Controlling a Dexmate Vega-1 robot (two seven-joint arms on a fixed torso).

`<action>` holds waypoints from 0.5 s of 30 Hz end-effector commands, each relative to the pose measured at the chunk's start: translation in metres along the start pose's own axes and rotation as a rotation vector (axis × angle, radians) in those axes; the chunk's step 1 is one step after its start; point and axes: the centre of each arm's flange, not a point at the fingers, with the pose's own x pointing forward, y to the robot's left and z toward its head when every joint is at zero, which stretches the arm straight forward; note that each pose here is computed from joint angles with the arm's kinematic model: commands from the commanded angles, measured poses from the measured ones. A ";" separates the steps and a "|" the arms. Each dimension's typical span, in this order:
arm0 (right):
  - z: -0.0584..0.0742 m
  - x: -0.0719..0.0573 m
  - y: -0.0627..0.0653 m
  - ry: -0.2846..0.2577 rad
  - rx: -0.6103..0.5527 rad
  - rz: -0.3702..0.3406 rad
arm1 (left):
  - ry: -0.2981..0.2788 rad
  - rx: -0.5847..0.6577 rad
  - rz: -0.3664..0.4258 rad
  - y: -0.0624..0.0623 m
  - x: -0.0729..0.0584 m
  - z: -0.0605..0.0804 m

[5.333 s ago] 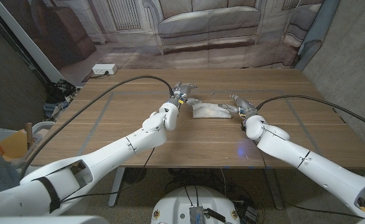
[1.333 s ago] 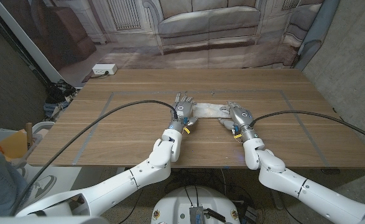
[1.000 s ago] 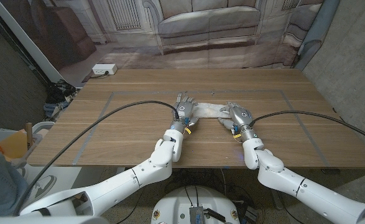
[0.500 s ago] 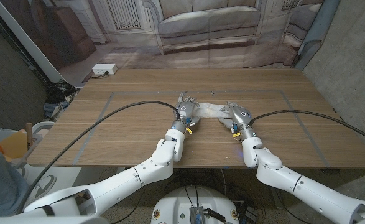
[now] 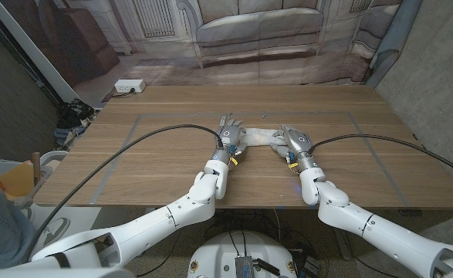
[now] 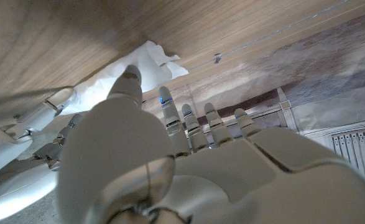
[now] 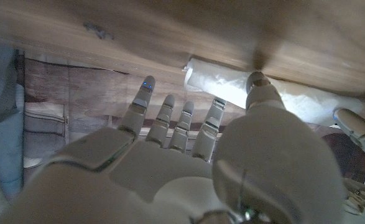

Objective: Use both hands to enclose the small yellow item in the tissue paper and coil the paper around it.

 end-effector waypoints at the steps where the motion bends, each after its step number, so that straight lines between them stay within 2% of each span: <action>1: 0.000 0.004 0.002 -0.016 0.023 -0.038 | 0.003 -0.019 0.024 -0.001 0.005 -0.003; 8: -0.005 0.004 0.005 -0.018 0.055 -0.064 | 0.007 -0.044 0.039 -0.001 0.006 -0.004; 15: -0.006 0.004 0.003 -0.010 0.068 -0.052 | 0.011 -0.069 0.033 0.000 0.006 -0.004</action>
